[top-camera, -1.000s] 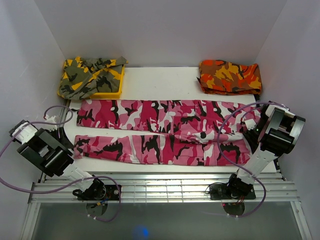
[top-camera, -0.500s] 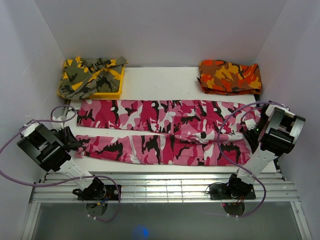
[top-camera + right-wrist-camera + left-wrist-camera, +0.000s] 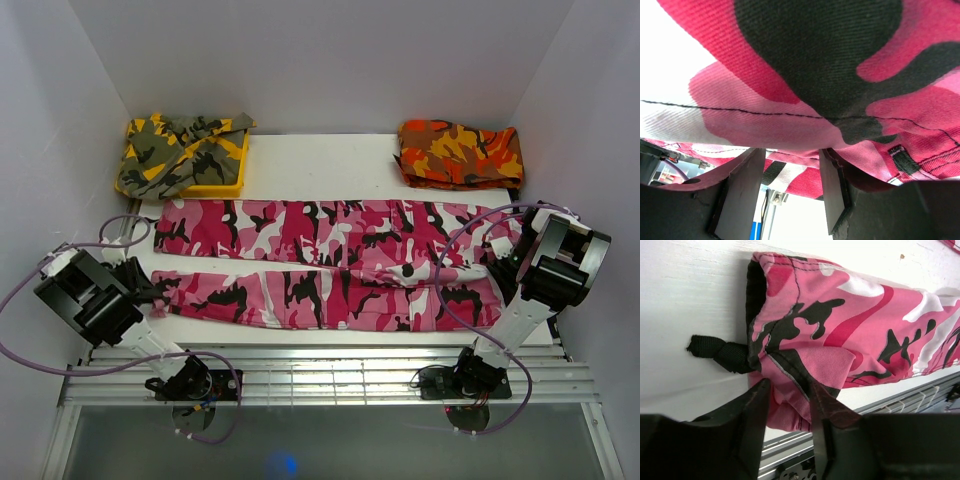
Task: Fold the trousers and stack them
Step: Flatten the trousers out, then fold the trousers
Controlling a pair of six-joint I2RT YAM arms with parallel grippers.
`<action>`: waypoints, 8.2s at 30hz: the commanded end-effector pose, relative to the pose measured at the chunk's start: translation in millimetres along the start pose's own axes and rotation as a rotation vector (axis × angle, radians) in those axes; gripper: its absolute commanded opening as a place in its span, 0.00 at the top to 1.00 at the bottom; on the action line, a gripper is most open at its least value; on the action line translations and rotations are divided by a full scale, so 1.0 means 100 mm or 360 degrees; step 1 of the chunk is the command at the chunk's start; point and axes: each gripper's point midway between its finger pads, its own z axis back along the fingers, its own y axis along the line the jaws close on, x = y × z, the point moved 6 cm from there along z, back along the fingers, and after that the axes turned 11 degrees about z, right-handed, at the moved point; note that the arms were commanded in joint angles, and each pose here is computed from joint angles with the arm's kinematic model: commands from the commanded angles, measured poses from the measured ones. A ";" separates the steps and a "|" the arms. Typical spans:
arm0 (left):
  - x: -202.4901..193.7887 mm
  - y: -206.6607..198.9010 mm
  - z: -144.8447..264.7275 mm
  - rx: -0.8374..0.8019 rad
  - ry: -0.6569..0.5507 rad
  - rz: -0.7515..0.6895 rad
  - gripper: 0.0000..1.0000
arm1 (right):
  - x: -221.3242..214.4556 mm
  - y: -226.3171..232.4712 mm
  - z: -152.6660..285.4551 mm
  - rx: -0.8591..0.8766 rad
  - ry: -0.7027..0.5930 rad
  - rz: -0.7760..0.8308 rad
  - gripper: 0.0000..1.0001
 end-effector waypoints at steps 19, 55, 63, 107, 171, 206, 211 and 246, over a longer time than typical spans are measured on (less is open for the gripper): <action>-0.09 -0.34 1.11 0.0213 -0.0417 -0.0577 1.00 | 0.20 -0.34 0.12 -0.0222 -0.0226 0.0061 0.47; 0.40 -0.07 -0.18 0.0191 -0.0167 -0.0599 0.67 | 0.16 0.01 -0.04 -0.0043 -0.0283 0.0018 0.44; 1.01 0.16 -0.05 0.0397 -0.0324 -0.0485 1.00 | 0.02 0.03 -0.27 -0.0059 -0.0121 0.0033 0.49; 0.61 0.17 -0.24 0.0235 0.0073 -0.0838 1.00 | -0.07 0.20 -0.24 -0.0090 -0.0142 0.0038 0.44; 1.05 -0.01 -0.45 0.0345 -0.0152 -0.0565 0.49 | 1.50 0.34 0.03 -0.0136 -0.0690 0.0242 0.59; 2.00 -0.39 -0.93 0.0080 0.0019 -0.1179 0.44 | 1.60 -0.75 1.01 -0.0387 -0.0638 0.0748 0.19; 1.84 -0.42 -0.89 0.0076 0.0029 -0.1194 0.44 | 1.60 -0.89 1.00 -0.0433 -0.0593 0.0869 0.22; 2.39 -0.83 -0.35 0.0012 -0.0245 -0.1556 0.47 | 1.67 -1.13 0.50 -0.0372 -0.0511 0.0998 0.92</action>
